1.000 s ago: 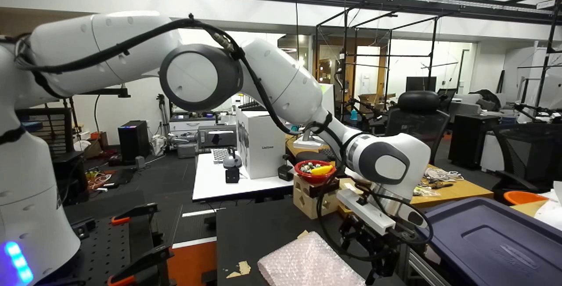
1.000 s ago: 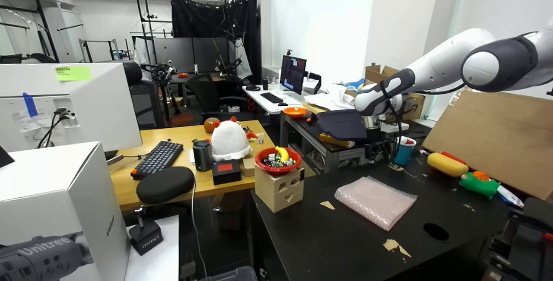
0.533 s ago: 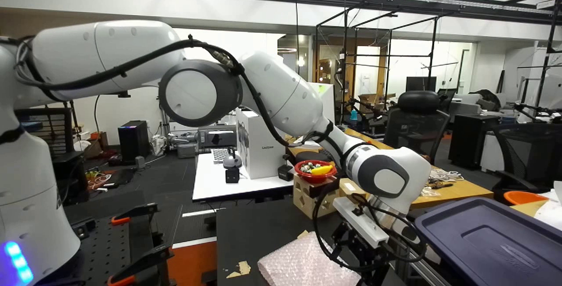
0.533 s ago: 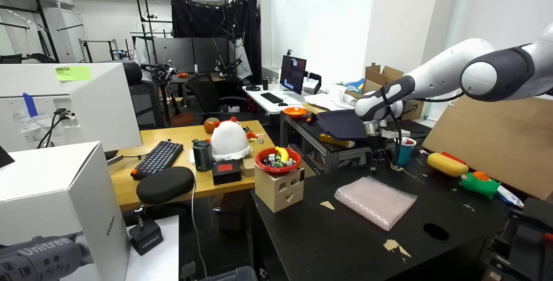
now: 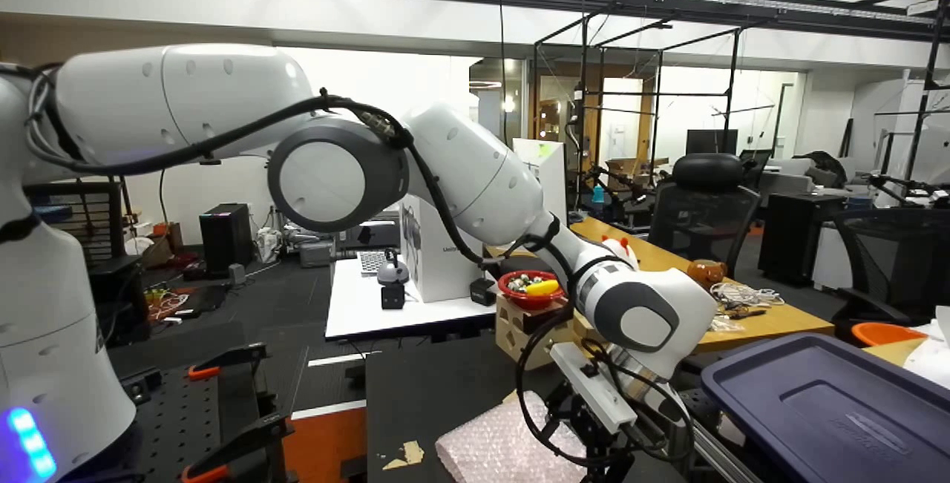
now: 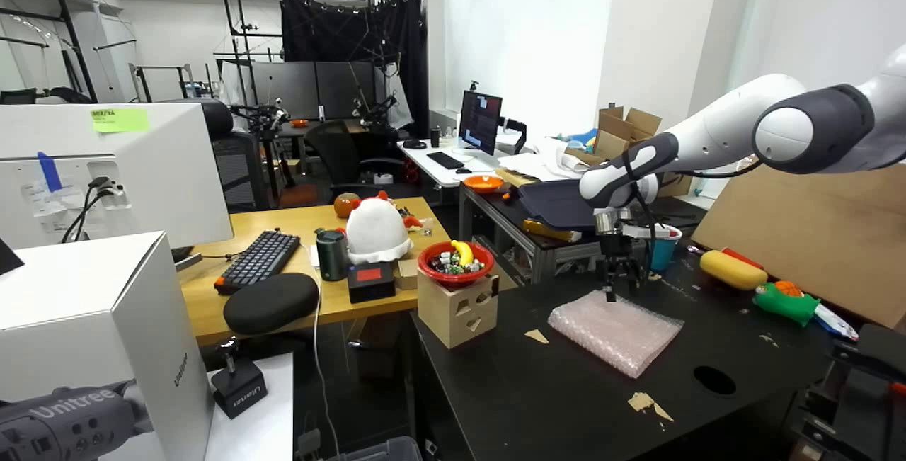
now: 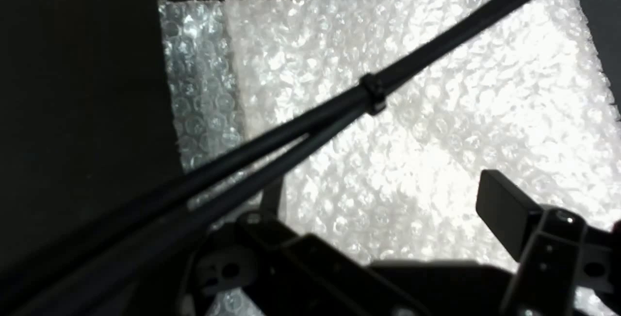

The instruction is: Unfold the bubble wrap

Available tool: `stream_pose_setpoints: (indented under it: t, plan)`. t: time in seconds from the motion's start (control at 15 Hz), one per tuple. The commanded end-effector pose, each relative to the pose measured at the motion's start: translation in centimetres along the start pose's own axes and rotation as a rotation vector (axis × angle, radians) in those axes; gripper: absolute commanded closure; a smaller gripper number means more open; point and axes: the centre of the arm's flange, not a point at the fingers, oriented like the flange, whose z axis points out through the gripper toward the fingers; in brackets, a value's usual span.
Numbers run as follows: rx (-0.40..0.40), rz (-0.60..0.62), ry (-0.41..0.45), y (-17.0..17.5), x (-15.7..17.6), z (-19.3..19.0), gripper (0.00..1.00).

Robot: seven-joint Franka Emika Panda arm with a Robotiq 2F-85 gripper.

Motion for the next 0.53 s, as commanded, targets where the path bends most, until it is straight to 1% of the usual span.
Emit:
stream_pose_setpoints:
  t: [0.0, 0.27, 0.47]
  plan:
    - [0.005, -0.004, -0.003, 1.6, 1.5, 1.0, 0.0]
    - [-0.009, 0.012, 0.007, 3.2, 1.6, 1.8, 0.0]
    - [-0.023, 0.007, 0.032, 3.9, 1.5, 1.2, 0.0]
